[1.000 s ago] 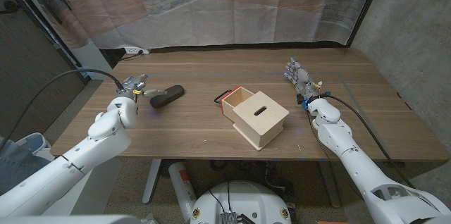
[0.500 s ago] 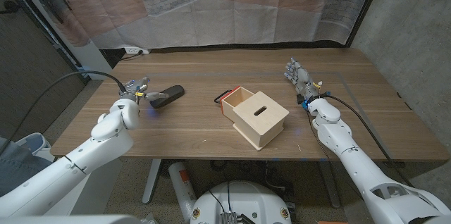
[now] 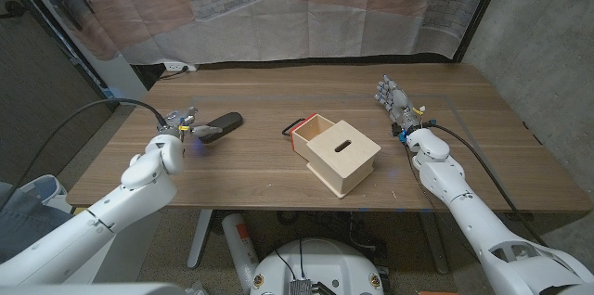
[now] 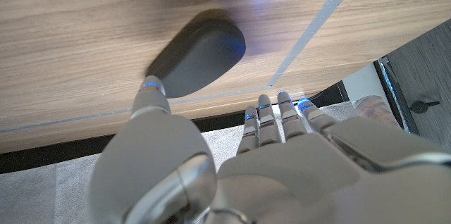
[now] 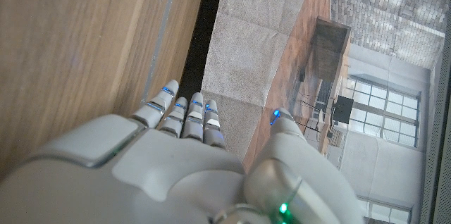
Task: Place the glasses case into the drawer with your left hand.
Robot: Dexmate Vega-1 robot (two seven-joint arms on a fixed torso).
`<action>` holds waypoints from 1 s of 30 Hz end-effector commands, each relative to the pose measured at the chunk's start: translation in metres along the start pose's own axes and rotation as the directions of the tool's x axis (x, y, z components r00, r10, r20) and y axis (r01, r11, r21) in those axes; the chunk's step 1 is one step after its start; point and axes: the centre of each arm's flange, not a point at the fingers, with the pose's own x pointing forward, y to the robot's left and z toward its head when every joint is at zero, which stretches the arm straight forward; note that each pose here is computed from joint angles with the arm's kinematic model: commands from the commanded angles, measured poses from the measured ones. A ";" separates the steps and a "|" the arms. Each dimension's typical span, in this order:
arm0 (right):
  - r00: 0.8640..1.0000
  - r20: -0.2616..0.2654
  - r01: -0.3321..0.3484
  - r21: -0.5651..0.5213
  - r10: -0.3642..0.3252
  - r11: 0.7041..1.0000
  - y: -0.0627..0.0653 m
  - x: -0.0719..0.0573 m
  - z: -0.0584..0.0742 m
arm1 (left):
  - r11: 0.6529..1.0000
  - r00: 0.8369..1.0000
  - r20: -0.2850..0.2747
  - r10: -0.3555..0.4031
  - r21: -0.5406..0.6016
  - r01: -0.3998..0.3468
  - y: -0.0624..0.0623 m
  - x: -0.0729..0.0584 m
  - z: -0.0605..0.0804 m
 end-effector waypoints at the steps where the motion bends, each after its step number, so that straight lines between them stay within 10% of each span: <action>1: 1.000 -0.013 0.002 -0.009 -0.002 1.000 0.000 -0.003 -0.002 | 0.997 0.999 0.000 -0.046 -0.069 0.046 -0.008 0.009 -0.009; 30: 1.000 -0.016 0.018 -0.007 -0.018 1.000 0.005 -0.006 -0.002 | 0.994 0.996 0.021 -0.086 -0.061 0.087 -0.019 0.023 0.000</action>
